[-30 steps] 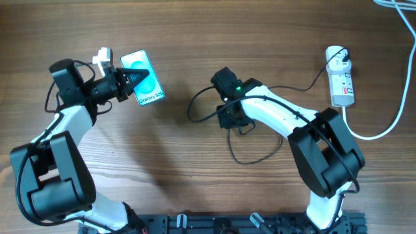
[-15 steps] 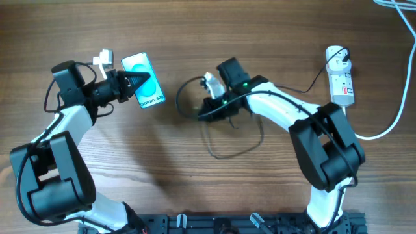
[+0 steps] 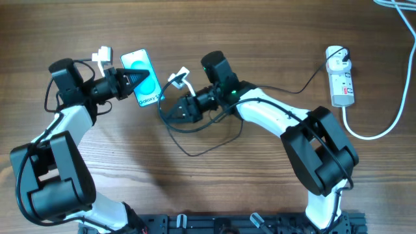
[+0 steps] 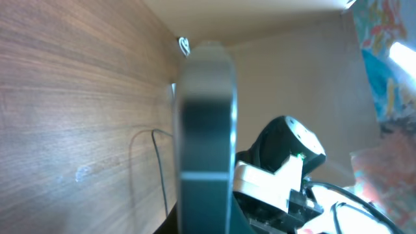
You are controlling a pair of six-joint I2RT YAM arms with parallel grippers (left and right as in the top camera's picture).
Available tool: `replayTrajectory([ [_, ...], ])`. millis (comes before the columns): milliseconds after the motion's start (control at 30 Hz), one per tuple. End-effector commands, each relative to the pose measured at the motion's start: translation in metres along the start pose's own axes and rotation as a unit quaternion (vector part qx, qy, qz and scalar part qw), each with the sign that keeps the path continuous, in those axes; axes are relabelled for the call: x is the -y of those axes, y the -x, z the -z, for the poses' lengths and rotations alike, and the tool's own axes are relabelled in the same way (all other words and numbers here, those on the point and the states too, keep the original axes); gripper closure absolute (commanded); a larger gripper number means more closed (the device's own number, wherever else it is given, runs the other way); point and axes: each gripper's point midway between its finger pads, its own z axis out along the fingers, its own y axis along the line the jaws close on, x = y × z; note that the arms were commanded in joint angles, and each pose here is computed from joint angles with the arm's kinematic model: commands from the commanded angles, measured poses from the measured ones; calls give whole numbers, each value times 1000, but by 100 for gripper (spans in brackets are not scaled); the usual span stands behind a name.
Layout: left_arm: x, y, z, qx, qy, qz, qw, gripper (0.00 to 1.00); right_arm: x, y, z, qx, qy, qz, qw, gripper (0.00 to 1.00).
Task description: Plug charger to phone and switch on socket
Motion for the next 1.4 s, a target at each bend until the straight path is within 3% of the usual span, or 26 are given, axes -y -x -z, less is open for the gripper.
replayTrajectory([
  [0, 17, 4, -1, -8, -14, 92, 996, 96, -8, 9, -3, 5, 20, -22, 1000, 96],
  [633, 28, -4, -7, -37, -34, 47, 998, 96, -2, 23, -2, 32, -3, -35, 999, 96],
  [733, 28, -4, -7, -36, -34, 47, 998, 96, -15, 18, -2, 13, 33, -22, 999, 96],
  [1367, 28, -4, -7, -38, -33, 79, 996, 96, 3, 28, 4, 45, -12, -67, 997, 96],
])
